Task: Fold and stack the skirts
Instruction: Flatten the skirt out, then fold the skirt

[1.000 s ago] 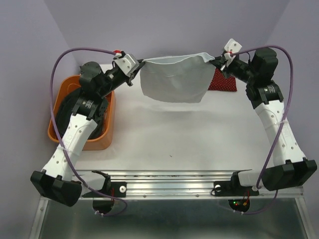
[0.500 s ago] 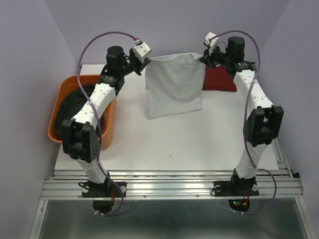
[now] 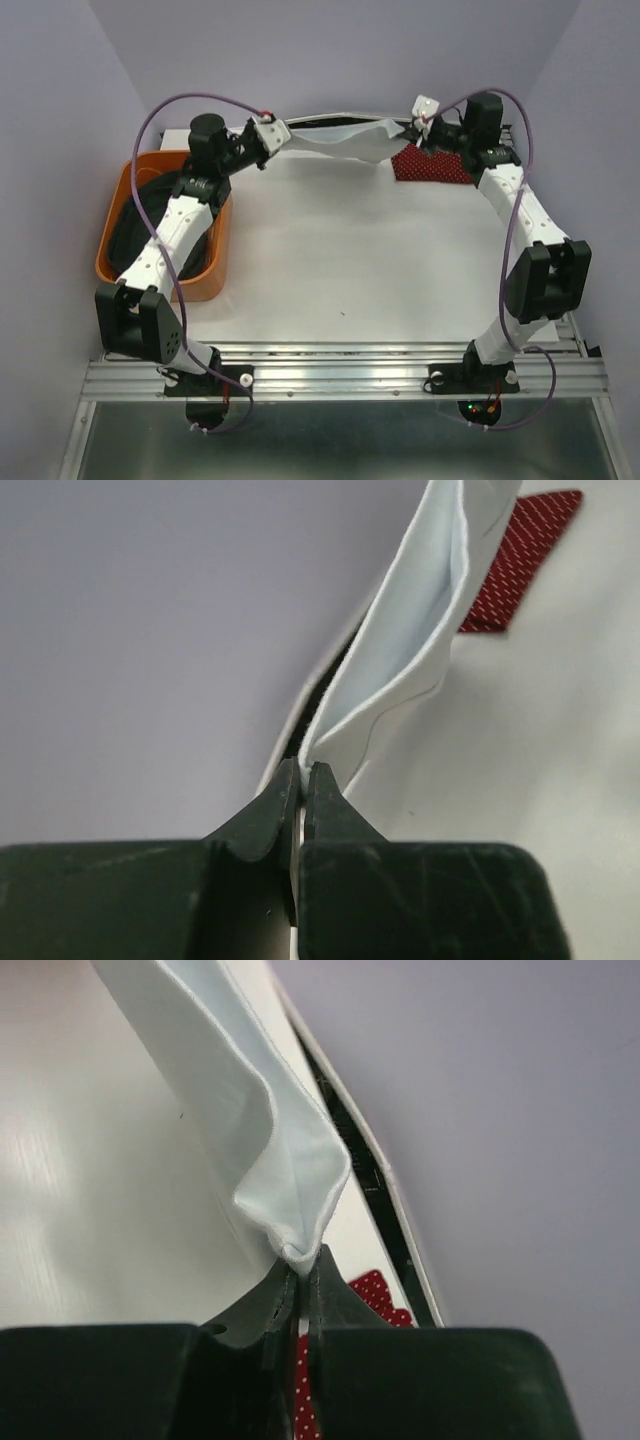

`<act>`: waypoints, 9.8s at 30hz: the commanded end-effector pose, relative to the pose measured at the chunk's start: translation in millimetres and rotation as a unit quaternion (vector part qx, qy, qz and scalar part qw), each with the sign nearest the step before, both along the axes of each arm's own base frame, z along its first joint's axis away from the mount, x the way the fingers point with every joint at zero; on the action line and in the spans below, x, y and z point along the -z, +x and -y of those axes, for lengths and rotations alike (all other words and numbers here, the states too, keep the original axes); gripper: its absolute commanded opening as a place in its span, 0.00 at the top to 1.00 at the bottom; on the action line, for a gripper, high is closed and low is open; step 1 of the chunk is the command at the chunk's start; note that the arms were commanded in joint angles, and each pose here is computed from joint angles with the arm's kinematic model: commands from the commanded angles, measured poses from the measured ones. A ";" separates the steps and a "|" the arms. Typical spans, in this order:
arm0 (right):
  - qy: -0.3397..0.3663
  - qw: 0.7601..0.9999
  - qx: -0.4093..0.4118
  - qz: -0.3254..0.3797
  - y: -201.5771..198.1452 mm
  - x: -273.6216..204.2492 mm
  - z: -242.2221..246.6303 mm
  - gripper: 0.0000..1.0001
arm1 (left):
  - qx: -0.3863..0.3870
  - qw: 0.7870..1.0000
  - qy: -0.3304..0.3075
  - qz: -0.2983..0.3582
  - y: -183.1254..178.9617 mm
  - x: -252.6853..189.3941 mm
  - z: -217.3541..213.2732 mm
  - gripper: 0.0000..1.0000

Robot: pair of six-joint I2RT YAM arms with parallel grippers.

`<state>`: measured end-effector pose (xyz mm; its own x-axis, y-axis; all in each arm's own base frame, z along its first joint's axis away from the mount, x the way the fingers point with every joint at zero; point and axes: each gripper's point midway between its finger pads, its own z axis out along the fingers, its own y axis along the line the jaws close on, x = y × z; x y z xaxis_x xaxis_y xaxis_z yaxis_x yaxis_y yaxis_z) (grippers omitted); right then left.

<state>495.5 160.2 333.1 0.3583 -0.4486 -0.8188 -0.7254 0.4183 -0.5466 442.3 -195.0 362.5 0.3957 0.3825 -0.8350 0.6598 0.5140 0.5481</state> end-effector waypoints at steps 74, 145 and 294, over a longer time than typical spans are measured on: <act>-0.176 0.937 0.092 -0.289 -96.2 156.7 16.5 0.35 | 0.095 0.910 0.173 -0.365 -201.1 179.1 126.9 0.40; -0.379 0.861 0.031 -0.339 -323.4 269.0 47.3 0.99 | 0.207 0.860 0.429 -0.183 -256.5 331.1 5.1 1.00; 0.053 0.675 -0.012 -0.736 -216.4 269.9 -83.9 0.63 | -0.062 0.917 0.314 -0.238 -287.6 300.2 193.0 0.46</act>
<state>267.8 242.6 64.0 -0.8835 -0.3807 -0.2730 -0.4190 0.3815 0.8239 144.9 -376.8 59.2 -0.0006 0.8717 -0.4901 0.8846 0.2290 0.4063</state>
